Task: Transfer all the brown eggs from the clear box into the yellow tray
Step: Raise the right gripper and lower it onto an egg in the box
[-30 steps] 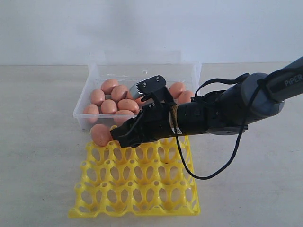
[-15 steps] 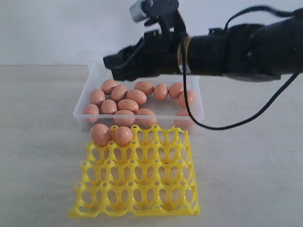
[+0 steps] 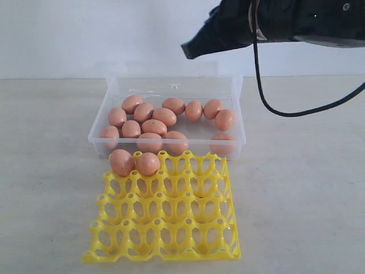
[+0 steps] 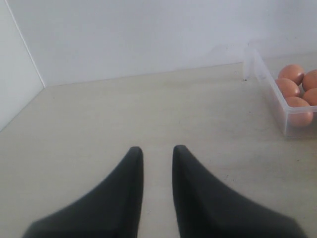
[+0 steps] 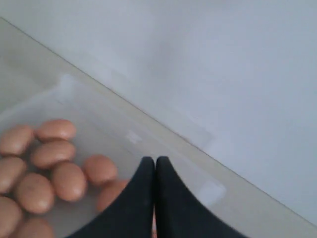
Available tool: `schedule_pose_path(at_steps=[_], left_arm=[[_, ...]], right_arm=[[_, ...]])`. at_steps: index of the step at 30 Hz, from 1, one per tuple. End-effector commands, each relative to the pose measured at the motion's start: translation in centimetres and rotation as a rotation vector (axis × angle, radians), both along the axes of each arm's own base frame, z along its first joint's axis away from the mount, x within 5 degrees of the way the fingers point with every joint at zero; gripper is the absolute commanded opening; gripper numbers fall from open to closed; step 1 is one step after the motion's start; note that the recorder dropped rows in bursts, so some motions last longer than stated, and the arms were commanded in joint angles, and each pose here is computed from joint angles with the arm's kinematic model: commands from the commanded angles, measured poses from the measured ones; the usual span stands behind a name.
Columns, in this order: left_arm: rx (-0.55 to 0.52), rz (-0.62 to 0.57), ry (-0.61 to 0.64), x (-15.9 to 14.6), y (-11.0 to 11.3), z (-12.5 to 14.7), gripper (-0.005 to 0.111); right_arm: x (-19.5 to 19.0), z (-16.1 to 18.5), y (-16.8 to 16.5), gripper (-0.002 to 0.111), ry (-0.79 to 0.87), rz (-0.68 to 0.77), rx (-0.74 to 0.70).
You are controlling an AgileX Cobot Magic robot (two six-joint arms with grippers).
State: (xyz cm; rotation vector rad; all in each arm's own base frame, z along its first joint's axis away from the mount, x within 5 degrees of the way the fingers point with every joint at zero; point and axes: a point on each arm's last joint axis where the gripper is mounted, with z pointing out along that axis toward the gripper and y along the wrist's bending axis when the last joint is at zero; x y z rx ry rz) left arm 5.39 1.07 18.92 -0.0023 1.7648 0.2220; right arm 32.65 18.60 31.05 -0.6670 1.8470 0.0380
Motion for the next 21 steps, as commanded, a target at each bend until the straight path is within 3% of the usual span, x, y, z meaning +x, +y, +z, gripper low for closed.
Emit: schedule_pose_path(at_steps=[1,4,8,11,14,16,21], left_arm=[[-0.004,0.002,-0.001,0.0,0.0,-0.1,0.022],[-0.004,0.002,-0.001,0.0,0.0,-0.1,0.022],[-0.004,0.002,-0.001,0.0,0.0,-0.1,0.022],[-0.004,0.002,-0.001,0.0,0.0,-0.1,0.022],[-0.004,0.002,-0.001,0.0,0.0,-0.1,0.022],[-0.004,0.002,-0.001,0.0,0.0,-0.1,0.022],[-0.004,0.002,-0.001,0.0,0.0,-0.1,0.022]], right_arm=[[0.9,-1.2,-2.4,0.000,0.154,-0.226,-0.251],[1.0,-1.0,-1.4,0.000,0.318,-0.085,-0.258],[1.6,-1.0,0.2,0.000,0.645,0.153,-0.153],[3.4,-1.7,0.5,0.000,0.779,0.190,-0.108],[5.7,-2.6,1.0,0.001,0.763,0.177,-0.119],[6.7,-3.4,1.5,0.007,0.761,0.187,-0.117],[8.5,-6.8,2.6,0.046,0.816,0.201,-0.114]])
